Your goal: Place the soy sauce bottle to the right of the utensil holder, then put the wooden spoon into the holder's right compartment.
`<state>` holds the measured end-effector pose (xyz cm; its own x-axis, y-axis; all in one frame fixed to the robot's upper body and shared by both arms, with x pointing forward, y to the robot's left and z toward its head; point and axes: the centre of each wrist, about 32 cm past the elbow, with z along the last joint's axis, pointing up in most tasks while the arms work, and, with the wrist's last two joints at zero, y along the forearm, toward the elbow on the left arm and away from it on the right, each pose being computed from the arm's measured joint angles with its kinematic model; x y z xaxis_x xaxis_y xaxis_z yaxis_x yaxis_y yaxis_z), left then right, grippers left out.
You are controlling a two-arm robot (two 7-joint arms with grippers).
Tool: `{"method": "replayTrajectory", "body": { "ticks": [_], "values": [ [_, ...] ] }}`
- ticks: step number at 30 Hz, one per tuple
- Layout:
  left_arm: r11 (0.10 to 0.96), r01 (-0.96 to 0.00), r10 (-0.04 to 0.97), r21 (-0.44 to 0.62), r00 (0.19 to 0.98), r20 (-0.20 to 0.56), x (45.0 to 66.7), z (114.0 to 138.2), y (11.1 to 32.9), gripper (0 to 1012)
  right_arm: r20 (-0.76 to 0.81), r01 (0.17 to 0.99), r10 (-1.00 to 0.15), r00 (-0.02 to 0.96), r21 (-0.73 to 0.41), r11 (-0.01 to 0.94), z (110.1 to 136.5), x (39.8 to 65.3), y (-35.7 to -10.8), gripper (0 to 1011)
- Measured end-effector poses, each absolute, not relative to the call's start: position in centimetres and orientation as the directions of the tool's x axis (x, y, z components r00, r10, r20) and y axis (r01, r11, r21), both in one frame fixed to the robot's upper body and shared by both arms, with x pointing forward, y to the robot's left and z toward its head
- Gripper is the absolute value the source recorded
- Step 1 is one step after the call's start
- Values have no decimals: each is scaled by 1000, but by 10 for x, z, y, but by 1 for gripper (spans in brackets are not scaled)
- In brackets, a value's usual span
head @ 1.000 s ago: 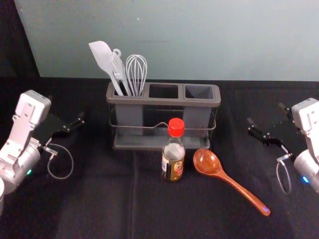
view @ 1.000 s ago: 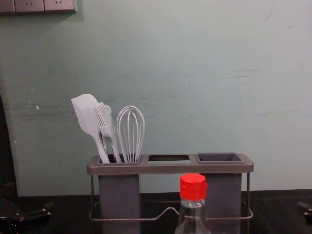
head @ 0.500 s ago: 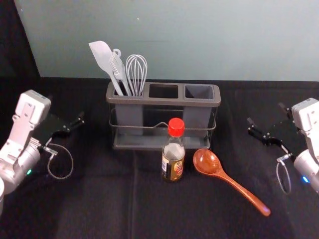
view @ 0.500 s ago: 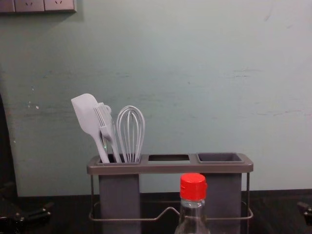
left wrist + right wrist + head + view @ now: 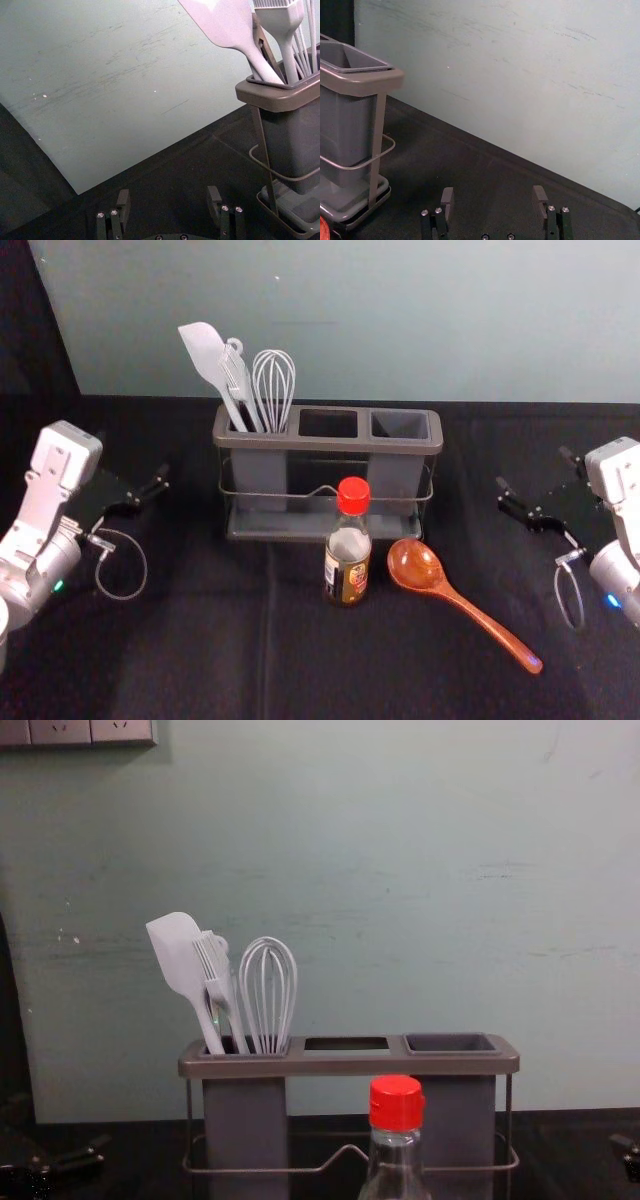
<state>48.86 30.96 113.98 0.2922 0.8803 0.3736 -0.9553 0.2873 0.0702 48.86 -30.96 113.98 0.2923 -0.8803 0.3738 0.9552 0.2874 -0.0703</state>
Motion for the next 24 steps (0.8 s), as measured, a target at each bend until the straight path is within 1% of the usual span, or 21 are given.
{"method": "replayTrajectory", "body": {
  "ticks": [14, 20, 24],
  "values": [
    [287, -955, 880, 70, 292, 374, 489, 1140, 310, 1005, 374, 955, -880, 292, -70, 287, 1140, 489, -310, 1003],
    [287, -955, 880, 70, 292, 374, 489, 1140, 310, 1005, 390, 951, -869, 304, -68, 302, 1141, 471, -311, 1003],
    [287, -955, 880, 70, 292, 374, 489, 1140, 310, 1005, 406, 939, -848, 340, -92, 333, 1145, 456, -315, 1003]
  ]
}}
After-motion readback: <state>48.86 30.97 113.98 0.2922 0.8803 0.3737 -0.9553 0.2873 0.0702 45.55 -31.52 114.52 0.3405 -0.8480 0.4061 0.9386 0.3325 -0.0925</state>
